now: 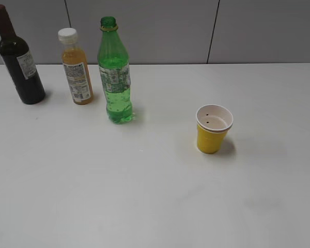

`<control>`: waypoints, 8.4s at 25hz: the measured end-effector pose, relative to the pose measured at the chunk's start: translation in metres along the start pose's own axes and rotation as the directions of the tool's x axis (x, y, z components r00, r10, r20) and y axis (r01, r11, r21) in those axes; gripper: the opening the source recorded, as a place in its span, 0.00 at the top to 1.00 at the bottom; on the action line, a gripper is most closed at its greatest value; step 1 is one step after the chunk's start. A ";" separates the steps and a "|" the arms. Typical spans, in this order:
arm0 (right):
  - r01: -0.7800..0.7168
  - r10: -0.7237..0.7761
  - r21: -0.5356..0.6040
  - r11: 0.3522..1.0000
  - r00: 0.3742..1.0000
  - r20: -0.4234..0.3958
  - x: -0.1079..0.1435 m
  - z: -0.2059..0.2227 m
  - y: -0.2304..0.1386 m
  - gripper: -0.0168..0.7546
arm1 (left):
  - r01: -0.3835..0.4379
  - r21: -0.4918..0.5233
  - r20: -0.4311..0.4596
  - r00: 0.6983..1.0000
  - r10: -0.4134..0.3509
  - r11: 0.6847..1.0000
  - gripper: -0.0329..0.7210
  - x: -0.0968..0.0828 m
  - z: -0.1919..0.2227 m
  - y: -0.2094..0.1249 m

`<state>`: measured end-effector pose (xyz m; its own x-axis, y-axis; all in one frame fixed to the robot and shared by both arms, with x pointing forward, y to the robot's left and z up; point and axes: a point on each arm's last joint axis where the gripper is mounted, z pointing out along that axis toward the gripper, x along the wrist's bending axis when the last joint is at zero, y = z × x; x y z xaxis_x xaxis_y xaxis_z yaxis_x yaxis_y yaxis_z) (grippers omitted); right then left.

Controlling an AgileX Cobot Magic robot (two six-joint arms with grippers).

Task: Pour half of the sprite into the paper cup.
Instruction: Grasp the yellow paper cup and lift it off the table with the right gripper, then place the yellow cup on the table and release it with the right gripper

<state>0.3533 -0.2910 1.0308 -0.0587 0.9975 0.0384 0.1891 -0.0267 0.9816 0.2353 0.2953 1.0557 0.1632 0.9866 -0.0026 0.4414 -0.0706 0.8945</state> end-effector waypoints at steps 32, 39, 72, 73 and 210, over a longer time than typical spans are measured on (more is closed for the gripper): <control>0.121 -0.074 0.130 0.984 0.944 -0.322 0.051 0.074 -0.082 0.21 | 0.000 -0.002 0.000 1.000 0.000 1.000 0.17 0.000 0.000 0.000; 0.130 -0.068 0.154 0.979 0.931 -0.357 0.061 0.088 -0.099 0.21 | 0.000 -0.002 0.000 1.000 0.000 1.000 0.17 0.000 0.000 0.000; 0.172 -0.079 0.192 0.966 0.906 -0.415 0.082 0.152 -0.150 0.12 | 0.000 -0.002 0.000 1.000 0.000 1.000 0.17 0.000 0.000 0.000; 0.177 -0.079 0.203 0.963 0.906 -0.415 0.082 0.154 -0.153 0.12 | 0.000 -0.002 0.000 1.000 0.000 1.000 0.17 0.000 0.000 0.000; 0.420 -0.178 -0.117 0.900 0.107 -0.978 0.206 0.240 -0.184 0.40 | 0.000 -0.002 0.000 1.000 0.000 1.000 0.17 0.000 0.000 0.000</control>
<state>0.5419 -0.0649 0.8131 -0.9988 0.0480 0.0128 0.0304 0.3877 0.9213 0.2354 0.2953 1.0559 0.1630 0.9866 -0.0026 0.4397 -0.0703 0.8954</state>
